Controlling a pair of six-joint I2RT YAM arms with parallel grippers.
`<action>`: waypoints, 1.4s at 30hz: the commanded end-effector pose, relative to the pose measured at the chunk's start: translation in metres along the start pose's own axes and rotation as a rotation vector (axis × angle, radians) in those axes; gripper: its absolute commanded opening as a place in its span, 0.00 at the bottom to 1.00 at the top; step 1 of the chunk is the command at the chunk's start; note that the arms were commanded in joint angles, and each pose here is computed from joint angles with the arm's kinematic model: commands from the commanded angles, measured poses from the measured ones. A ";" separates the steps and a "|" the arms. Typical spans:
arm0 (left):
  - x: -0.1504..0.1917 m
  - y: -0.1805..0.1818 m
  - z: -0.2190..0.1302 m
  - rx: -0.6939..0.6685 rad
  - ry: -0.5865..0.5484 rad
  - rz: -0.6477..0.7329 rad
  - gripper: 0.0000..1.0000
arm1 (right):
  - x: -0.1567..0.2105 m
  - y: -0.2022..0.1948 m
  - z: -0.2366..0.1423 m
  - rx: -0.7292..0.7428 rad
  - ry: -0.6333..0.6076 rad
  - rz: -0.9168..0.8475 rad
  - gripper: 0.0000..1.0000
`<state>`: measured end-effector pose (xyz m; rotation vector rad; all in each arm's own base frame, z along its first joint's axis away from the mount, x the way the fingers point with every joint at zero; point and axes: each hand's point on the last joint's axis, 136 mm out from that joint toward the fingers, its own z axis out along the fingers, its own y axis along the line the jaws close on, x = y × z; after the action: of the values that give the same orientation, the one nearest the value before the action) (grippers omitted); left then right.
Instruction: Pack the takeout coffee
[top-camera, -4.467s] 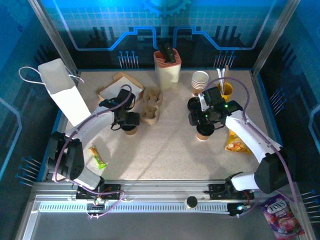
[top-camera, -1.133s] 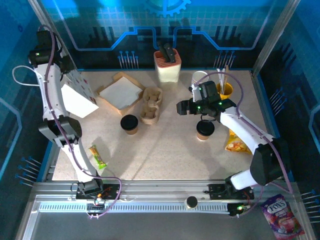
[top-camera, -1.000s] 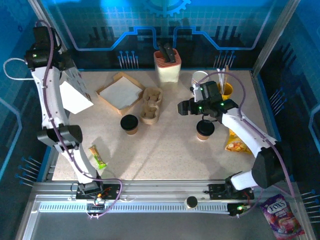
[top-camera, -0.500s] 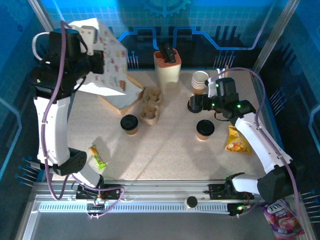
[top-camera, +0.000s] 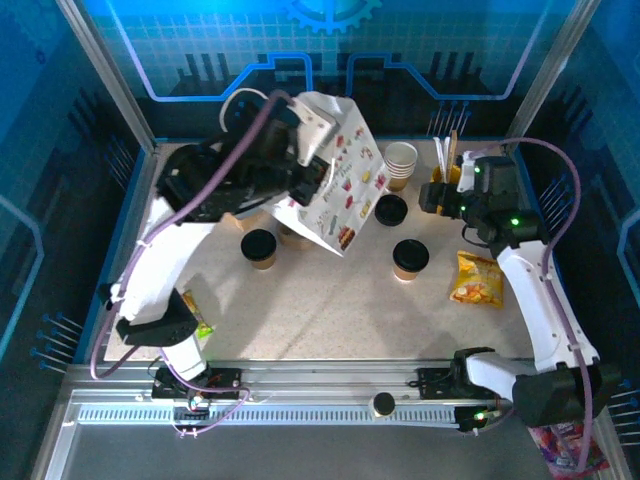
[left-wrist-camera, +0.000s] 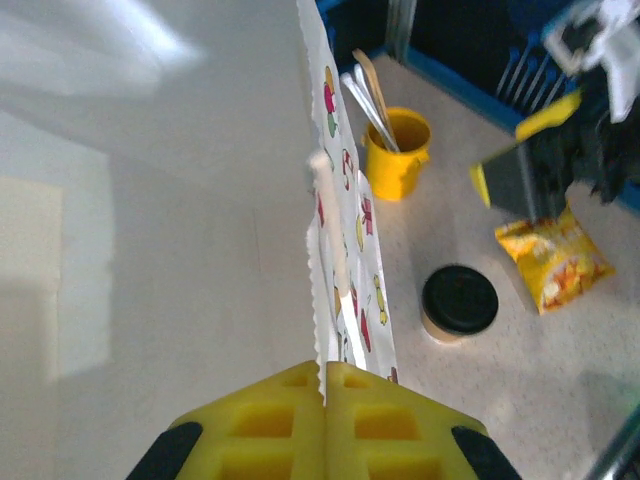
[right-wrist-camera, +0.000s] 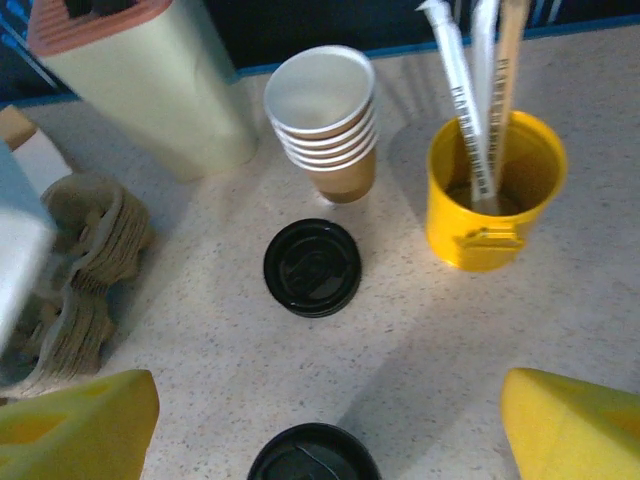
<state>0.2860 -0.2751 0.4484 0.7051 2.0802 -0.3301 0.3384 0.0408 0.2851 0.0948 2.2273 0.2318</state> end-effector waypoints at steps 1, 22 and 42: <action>0.023 -0.012 0.020 -0.058 0.096 0.016 0.00 | 0.002 -0.016 -0.018 0.047 -0.022 0.041 0.89; 0.098 -0.049 0.089 -0.035 0.256 -0.026 0.00 | 0.009 -0.013 -0.014 0.002 -0.006 0.075 0.90; 0.104 -0.063 0.149 -0.066 0.334 0.056 0.37 | 0.019 -0.012 -0.008 -0.010 0.020 0.083 0.90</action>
<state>0.3042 -0.3475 0.2597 0.8223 2.3993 -0.0323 0.3203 0.0322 0.2751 0.1625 2.2441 0.2736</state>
